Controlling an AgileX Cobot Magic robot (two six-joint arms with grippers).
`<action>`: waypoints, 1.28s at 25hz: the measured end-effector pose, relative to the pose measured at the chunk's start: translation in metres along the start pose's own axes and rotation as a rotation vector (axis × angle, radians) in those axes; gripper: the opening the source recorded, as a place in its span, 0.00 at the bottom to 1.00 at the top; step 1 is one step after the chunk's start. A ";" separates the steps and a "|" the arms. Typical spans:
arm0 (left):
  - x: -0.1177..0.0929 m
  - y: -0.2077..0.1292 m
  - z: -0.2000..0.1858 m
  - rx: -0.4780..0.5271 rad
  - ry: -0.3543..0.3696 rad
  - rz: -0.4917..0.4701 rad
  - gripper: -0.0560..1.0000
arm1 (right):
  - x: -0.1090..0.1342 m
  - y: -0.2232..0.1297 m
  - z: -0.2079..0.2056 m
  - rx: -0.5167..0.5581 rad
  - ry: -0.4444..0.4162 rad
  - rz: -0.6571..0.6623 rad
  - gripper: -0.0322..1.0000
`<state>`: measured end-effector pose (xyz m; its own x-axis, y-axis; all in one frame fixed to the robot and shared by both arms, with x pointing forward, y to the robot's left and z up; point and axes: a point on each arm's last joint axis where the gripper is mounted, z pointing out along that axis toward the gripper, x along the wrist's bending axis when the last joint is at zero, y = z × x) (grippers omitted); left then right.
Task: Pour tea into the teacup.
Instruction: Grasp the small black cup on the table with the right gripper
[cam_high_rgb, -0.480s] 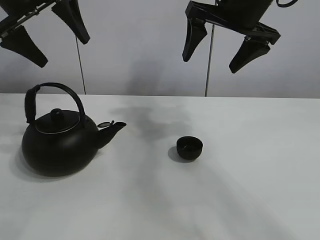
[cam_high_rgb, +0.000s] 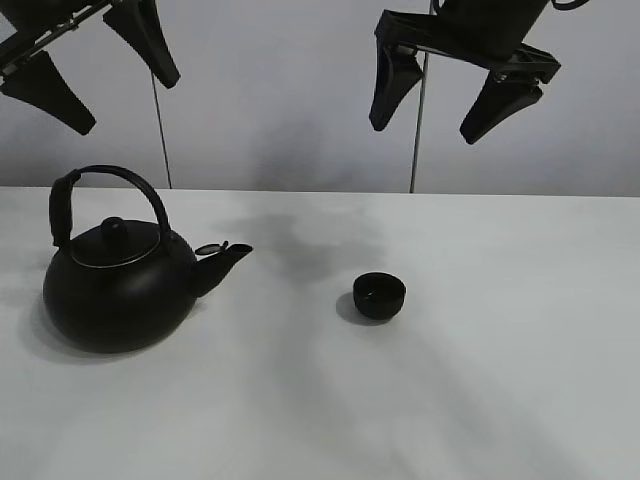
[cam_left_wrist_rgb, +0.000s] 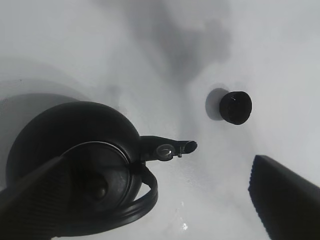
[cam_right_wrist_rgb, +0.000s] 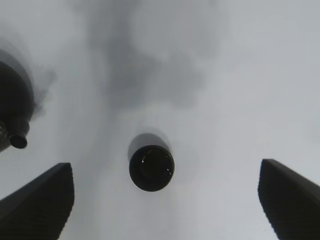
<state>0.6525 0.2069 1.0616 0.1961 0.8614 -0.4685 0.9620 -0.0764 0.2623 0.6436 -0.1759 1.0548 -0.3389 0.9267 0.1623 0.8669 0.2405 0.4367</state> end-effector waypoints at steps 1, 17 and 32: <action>0.000 0.000 0.000 0.000 0.000 0.000 0.71 | 0.000 -0.001 0.000 0.011 -0.004 -0.028 0.70; 0.000 0.001 0.000 -0.010 0.001 0.001 0.71 | 0.061 -0.039 0.121 0.338 -0.124 -0.482 0.70; 0.000 0.001 0.000 -0.010 0.001 0.001 0.71 | 0.054 -0.050 0.157 0.375 -0.147 -0.441 0.66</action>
<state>0.6534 0.2070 1.0618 0.1968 0.8621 -0.4670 0.9598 -0.0720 0.2714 0.6393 -0.0925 0.9034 -0.6651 0.7402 -0.0988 0.7351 0.6723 0.0880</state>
